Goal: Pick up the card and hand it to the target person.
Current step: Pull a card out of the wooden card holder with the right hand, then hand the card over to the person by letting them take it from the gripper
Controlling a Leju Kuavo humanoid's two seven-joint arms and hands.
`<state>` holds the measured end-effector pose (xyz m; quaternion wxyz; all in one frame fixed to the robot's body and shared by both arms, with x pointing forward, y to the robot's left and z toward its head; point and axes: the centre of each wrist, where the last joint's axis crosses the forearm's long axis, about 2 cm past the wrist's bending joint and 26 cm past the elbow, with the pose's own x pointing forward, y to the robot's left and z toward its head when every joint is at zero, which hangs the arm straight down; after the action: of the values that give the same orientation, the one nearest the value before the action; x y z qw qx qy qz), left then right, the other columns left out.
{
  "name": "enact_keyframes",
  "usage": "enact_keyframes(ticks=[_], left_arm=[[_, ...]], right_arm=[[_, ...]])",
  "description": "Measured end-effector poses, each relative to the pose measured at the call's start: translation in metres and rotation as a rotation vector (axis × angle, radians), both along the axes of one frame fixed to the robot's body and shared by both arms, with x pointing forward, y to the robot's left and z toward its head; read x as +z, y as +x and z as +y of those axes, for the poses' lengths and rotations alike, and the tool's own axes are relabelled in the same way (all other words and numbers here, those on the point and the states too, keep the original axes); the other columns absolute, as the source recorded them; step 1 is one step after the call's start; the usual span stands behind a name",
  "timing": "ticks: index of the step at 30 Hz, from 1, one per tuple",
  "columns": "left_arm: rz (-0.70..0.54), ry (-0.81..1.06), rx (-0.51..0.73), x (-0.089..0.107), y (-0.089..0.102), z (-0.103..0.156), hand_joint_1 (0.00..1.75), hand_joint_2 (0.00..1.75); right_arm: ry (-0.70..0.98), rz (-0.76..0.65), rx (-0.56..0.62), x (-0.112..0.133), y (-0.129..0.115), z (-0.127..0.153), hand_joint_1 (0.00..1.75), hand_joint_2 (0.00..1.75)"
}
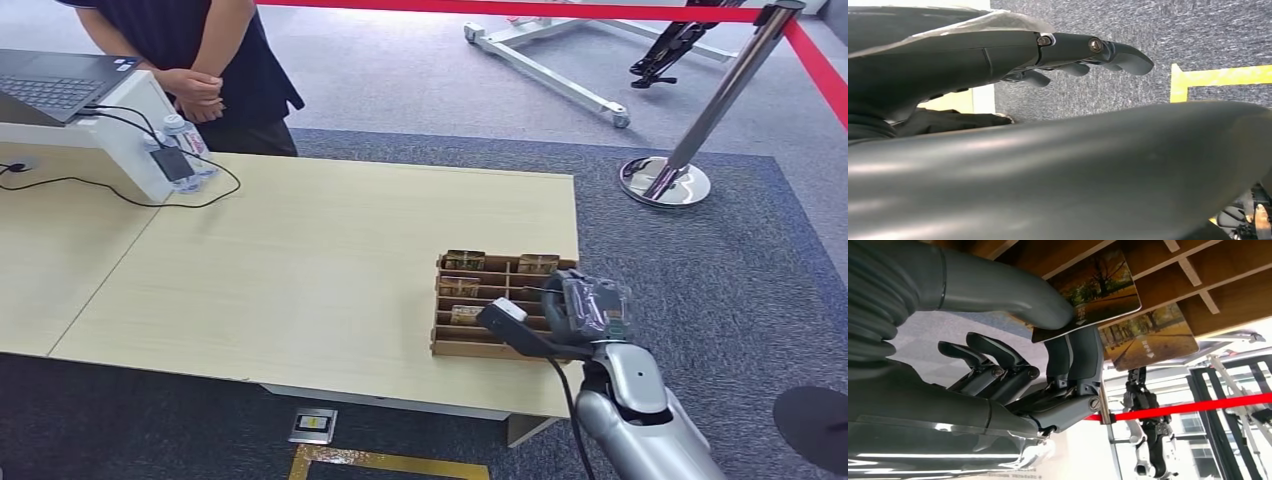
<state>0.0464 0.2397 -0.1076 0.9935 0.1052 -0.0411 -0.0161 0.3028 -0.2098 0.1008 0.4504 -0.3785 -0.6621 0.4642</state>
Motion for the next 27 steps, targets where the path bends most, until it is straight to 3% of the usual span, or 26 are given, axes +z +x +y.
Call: enact_keyframes(ticks=[17,22,27], left_arm=[[-0.004,0.000,-0.001,0.000,-0.001,0.000,0.00,0.00],[-0.006,0.002,-0.003,0.000,-0.001,0.000,0.00,0.00],[-0.013,0.005,-0.012,0.000,0.002,0.000,0.00,0.00]], right_arm=[[0.168,-0.177,0.124,0.043,-0.029,-0.025,1.75,1.75],[0.198,-0.256,0.190,0.063,-0.019,-0.033,1.75,1.75],[0.171,-0.328,0.233,0.089,0.012,-0.017,1.75,1.75]])
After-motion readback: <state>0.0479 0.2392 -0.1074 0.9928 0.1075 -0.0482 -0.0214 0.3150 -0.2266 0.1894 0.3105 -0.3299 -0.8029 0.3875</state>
